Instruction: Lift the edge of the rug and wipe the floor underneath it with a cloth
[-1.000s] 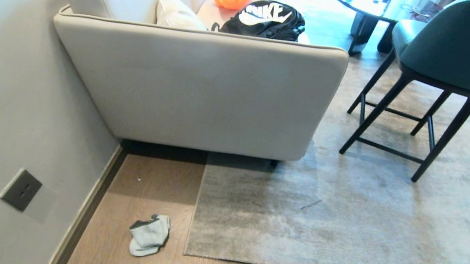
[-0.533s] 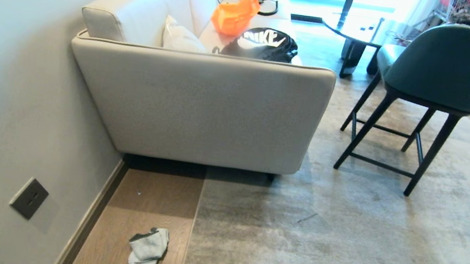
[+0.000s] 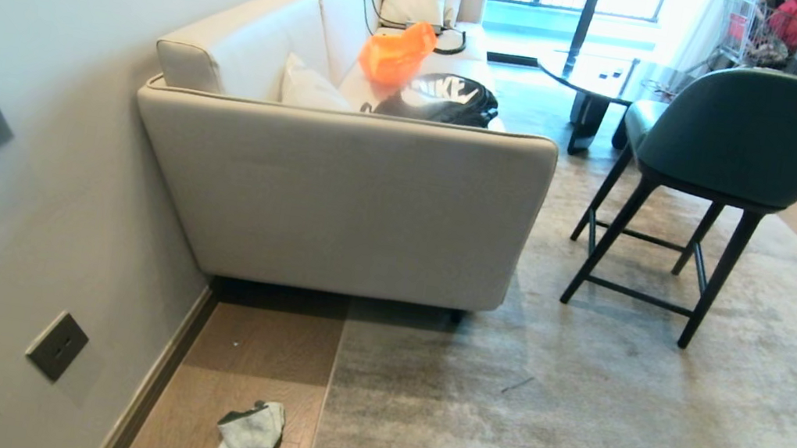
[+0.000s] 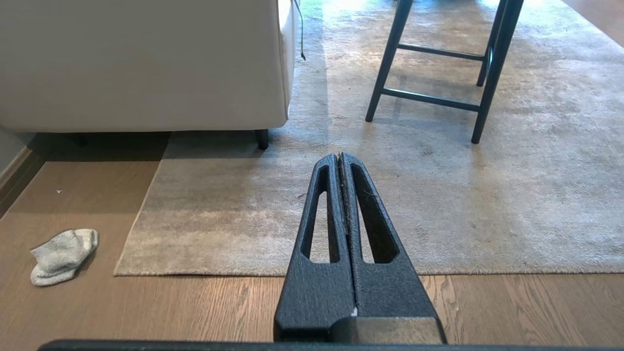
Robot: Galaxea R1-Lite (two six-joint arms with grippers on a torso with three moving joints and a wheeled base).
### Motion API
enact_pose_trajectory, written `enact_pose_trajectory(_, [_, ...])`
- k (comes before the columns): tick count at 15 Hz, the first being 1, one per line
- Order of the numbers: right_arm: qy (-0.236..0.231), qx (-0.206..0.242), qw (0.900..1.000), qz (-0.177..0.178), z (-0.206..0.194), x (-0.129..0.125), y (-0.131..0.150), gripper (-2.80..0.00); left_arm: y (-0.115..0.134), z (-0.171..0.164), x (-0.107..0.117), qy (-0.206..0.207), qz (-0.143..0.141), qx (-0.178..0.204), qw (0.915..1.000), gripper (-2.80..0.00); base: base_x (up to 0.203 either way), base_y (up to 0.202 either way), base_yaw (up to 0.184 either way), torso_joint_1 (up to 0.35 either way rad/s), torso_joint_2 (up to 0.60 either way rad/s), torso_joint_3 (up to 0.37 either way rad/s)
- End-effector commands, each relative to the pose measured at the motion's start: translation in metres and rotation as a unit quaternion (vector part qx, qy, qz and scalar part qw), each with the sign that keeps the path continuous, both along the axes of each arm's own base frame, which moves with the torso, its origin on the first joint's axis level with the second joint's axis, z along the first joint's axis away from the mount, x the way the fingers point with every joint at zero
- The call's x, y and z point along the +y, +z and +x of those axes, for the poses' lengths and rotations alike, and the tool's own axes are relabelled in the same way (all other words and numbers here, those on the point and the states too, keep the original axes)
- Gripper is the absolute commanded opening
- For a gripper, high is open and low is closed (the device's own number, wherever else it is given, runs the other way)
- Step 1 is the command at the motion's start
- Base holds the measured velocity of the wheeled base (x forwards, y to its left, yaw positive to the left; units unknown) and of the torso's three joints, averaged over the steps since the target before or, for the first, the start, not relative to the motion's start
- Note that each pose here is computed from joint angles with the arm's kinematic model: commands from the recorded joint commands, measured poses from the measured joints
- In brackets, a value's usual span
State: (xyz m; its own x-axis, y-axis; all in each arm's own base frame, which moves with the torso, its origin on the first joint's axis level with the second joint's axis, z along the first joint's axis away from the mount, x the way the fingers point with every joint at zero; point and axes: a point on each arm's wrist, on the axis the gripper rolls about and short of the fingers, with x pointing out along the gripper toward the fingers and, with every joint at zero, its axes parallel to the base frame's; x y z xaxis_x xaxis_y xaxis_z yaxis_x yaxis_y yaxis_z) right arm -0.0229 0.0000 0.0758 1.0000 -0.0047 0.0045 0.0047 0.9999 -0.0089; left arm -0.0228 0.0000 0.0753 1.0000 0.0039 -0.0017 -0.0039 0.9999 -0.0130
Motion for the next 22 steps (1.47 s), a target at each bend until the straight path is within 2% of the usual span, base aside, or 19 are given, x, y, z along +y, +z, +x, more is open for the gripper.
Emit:
enact_pose_trajectory(1, [0.0,0.0,1.0,0.0,0.0001,0.0,0.0002,-2.8,0.0,0.0,0.0,0.0,0.0,0.0,1.0,-2.8,0.0,0.0,0.0,0.0,0.0,0.0])
enact_pose_trajectory(22, [0.0,0.0,1.0,0.001,0.0001,0.0,0.0002,-2.8,0.0,0.0,0.0,0.0,0.0,0.0,1.0,-2.8,0.0,0.0,0.0,0.0,0.0,0.011])
